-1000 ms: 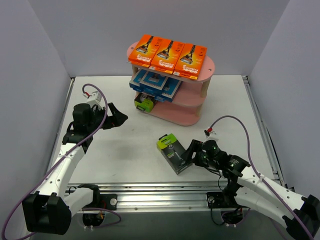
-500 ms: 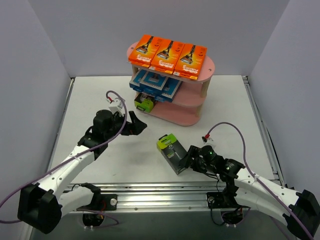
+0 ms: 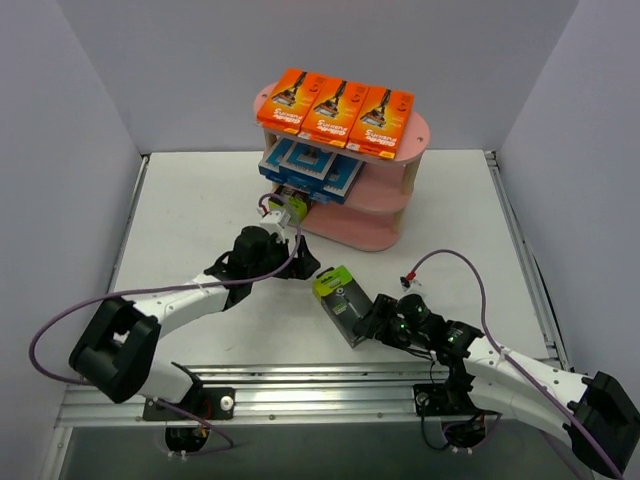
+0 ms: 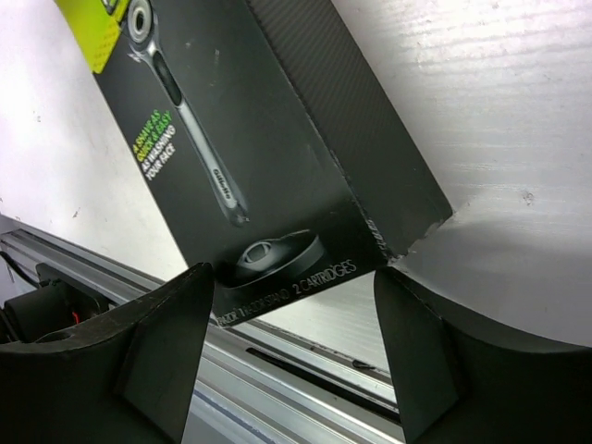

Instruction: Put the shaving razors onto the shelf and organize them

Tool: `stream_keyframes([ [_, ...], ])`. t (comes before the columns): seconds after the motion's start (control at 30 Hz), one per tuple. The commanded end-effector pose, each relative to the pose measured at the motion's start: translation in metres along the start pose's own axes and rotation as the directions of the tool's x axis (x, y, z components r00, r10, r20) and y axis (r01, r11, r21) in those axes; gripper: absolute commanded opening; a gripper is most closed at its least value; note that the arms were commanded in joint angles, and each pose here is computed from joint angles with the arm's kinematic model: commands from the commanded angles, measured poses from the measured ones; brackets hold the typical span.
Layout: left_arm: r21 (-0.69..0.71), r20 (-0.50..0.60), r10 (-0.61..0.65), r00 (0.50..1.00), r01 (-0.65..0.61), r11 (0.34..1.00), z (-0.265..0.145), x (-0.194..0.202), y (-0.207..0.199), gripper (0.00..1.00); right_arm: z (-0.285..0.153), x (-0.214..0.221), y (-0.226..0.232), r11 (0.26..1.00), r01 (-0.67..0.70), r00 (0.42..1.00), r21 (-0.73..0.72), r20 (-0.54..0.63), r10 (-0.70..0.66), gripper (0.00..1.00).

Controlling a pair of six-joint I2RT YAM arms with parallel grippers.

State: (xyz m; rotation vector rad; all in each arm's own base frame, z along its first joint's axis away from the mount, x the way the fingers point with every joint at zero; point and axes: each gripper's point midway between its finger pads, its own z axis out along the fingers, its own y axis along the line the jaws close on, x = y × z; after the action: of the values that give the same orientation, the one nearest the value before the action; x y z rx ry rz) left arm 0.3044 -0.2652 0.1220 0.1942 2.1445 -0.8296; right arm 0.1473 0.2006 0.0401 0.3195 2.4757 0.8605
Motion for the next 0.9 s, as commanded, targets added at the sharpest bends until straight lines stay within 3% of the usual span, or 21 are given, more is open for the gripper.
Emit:
stream_keyframes([
  [0.0, 0.062, 0.111, 0.042, 0.993, -0.049, 0.997, 0.018, -0.026, -0.015, 1.00, 0.001, 0.000, 0.007, 0.999, -0.019, 1.000, -0.041, 0.010, 0.019, 0.66],
  [0.33, 0.224, 0.092, 0.049, 0.995, -0.068, 0.972, 0.055, -0.009, -0.038, 1.00, -0.002, -0.009, 0.010, 0.999, -0.011, 0.999, -0.034, 0.043, 0.012, 0.68],
  [0.37, 0.232, 0.074, 0.044, 0.996, -0.061, 0.971, 0.057, -0.003, -0.038, 0.94, -0.002, -0.011, 0.010, 1.000, -0.004, 0.999, -0.031, 0.047, 0.006, 0.68],
  [0.87, 0.354, 0.000, -0.051, 0.999, 0.047, 0.934, 0.029, 0.056, -0.055, 0.89, 0.002, -0.064, 0.005, 1.000, -0.002, 0.990, 0.002, 0.141, 0.002, 0.69],
])
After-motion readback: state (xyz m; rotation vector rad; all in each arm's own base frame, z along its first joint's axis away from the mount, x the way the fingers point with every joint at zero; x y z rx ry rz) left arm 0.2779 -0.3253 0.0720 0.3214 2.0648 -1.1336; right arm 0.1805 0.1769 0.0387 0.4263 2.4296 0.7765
